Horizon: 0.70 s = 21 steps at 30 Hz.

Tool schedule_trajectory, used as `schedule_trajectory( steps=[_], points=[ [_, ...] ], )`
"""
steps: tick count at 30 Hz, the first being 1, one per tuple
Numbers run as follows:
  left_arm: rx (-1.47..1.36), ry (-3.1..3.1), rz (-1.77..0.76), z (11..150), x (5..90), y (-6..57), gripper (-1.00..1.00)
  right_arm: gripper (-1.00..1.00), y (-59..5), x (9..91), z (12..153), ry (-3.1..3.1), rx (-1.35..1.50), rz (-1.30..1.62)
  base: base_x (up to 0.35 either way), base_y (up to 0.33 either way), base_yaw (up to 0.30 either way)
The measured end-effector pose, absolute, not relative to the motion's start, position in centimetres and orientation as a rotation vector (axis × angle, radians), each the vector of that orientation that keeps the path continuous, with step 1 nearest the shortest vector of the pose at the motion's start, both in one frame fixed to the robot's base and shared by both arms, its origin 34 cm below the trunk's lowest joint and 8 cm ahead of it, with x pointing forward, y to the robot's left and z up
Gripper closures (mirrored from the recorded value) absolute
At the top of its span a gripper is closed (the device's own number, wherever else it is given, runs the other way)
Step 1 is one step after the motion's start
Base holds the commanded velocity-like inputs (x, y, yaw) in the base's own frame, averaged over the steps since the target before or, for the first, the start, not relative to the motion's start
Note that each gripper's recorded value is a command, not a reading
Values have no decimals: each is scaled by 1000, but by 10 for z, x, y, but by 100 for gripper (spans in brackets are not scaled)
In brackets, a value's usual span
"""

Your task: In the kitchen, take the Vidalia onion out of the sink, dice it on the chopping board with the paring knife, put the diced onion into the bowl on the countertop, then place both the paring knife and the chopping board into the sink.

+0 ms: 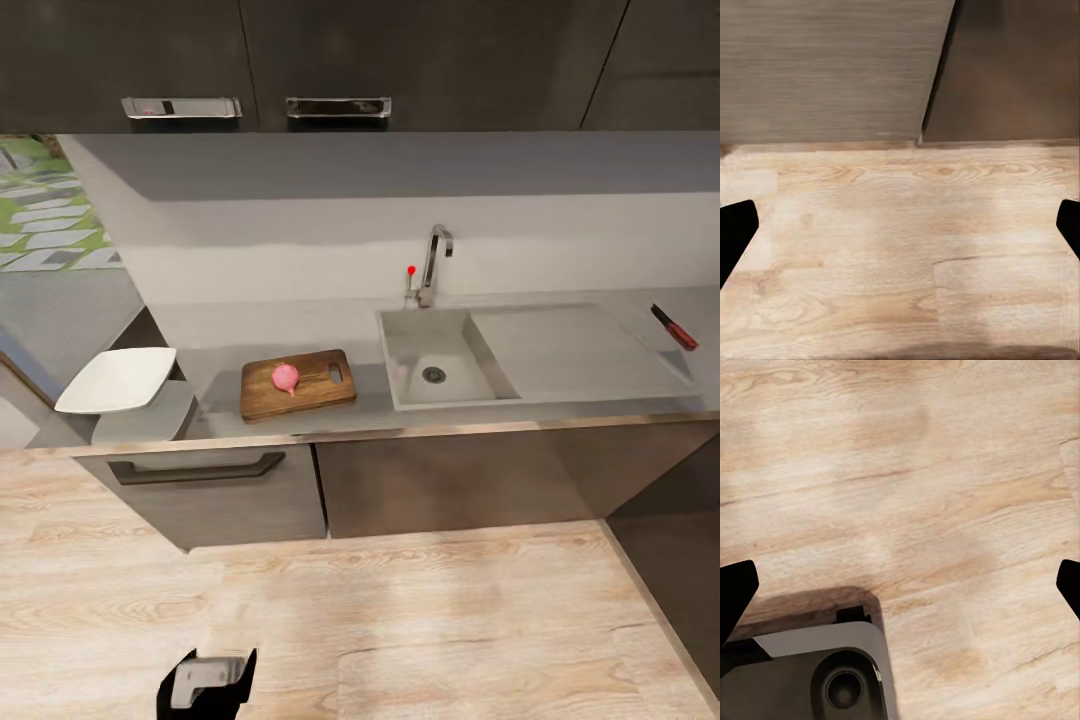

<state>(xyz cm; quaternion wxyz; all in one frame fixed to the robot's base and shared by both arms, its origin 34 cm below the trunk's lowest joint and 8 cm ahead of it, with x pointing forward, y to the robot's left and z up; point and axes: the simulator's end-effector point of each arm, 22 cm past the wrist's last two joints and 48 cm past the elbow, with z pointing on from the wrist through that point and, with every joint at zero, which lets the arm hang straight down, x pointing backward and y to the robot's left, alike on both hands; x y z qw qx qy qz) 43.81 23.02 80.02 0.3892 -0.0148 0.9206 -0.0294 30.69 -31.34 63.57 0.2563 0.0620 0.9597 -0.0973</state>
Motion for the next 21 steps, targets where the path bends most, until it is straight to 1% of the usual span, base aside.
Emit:
schedule_trajectory(
  steps=[3, 7, 12, 21],
  points=[
    [31, 2335, -25, 790, 400, 237, -100, -100, -314, 306, 636, 2605, 168, -265, 0, 0, 0],
    [46, 2341, 0, 777, 376, 244, -100, -100, -314, 306, 636, 2605, 168, -265, 0, 0, -29],
    [45, 2375, 38, 751, 338, 258, -100, -100, -314, 307, 636, 2604, 167, -264, 0, 0, -230],
    [46, 2435, 73, 726, 293, 271, -100, -100, -315, 308, 636, 2602, 167, -265, 0, 0, -273]
  ],
)
